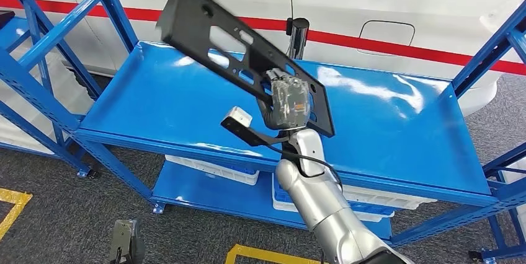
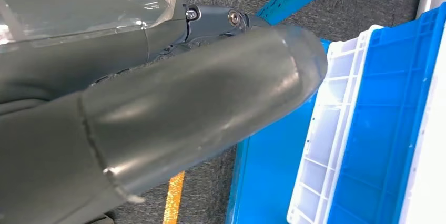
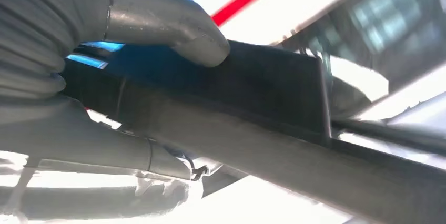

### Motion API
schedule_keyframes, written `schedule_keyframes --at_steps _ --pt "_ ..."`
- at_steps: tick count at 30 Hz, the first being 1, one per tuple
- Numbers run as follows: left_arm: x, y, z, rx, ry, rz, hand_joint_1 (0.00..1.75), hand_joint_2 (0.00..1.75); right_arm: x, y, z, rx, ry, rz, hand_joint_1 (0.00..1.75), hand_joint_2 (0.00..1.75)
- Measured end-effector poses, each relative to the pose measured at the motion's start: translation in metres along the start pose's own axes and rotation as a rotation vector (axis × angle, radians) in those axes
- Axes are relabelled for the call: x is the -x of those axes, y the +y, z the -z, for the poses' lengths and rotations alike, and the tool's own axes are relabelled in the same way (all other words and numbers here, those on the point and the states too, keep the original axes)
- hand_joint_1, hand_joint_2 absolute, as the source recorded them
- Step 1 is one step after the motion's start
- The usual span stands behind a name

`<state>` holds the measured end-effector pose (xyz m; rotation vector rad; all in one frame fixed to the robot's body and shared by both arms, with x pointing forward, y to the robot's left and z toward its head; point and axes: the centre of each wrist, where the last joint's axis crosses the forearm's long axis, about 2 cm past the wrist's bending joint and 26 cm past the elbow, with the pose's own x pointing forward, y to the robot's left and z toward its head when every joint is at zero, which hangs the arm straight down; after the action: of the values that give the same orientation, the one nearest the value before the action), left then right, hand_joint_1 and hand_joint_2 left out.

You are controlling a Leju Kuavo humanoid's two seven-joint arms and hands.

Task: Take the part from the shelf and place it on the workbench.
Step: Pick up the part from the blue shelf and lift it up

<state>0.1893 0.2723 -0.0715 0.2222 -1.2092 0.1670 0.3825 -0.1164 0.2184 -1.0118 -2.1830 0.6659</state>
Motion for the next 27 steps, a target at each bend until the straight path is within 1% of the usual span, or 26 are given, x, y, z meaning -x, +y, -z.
schedule_keyframes --at_steps 4,6,8,11,14,18,20,23,27 --pt "0.002 0.0 -0.002 -0.006 0.005 0.009 0.0 0.0 -0.002 -0.035 0.016 0.185 -0.08 0.065 1.75 1.75" --pt "0.003 0.001 -0.003 -0.013 0.007 0.011 0.0 0.87 -0.001 -0.051 0.024 0.271 -0.103 0.113 1.75 1.75" --pt "0.006 0.003 -0.005 -0.025 0.014 0.006 0.0 1.75 0.001 -0.062 0.029 0.337 -0.076 0.203 1.75 1.75" --pt "0.011 0.008 -0.011 -0.04 0.026 -0.006 0.0 1.75 0.003 -0.075 0.033 0.394 -0.037 0.361 1.75 1.75" --pt "0.015 0.012 -0.014 -0.051 0.03 -0.013 0.0 1.75 0.002 -0.084 0.033 0.407 -0.049 0.473 1.75 1.75" --pt "0.018 0.017 -0.017 -0.055 0.027 -0.015 0.0 1.75 -0.001 -0.088 0.028 0.317 -0.067 0.717 1.75 1.75" --pt "0.019 0.019 -0.018 -0.058 0.027 -0.012 0.0 1.75 -0.002 -0.089 0.024 0.265 -0.076 0.816 1.75 1.75" --pt "0.019 0.021 -0.018 -0.073 0.029 -0.003 0.0 1.75 -0.004 -0.088 0.013 0.21 -0.104 0.875 1.75 1.75" --pt "0.019 0.024 -0.017 -0.089 0.03 0.007 0.0 1.75 -0.008 -0.088 0.003 0.165 -0.132 0.897 1.75 1.75"
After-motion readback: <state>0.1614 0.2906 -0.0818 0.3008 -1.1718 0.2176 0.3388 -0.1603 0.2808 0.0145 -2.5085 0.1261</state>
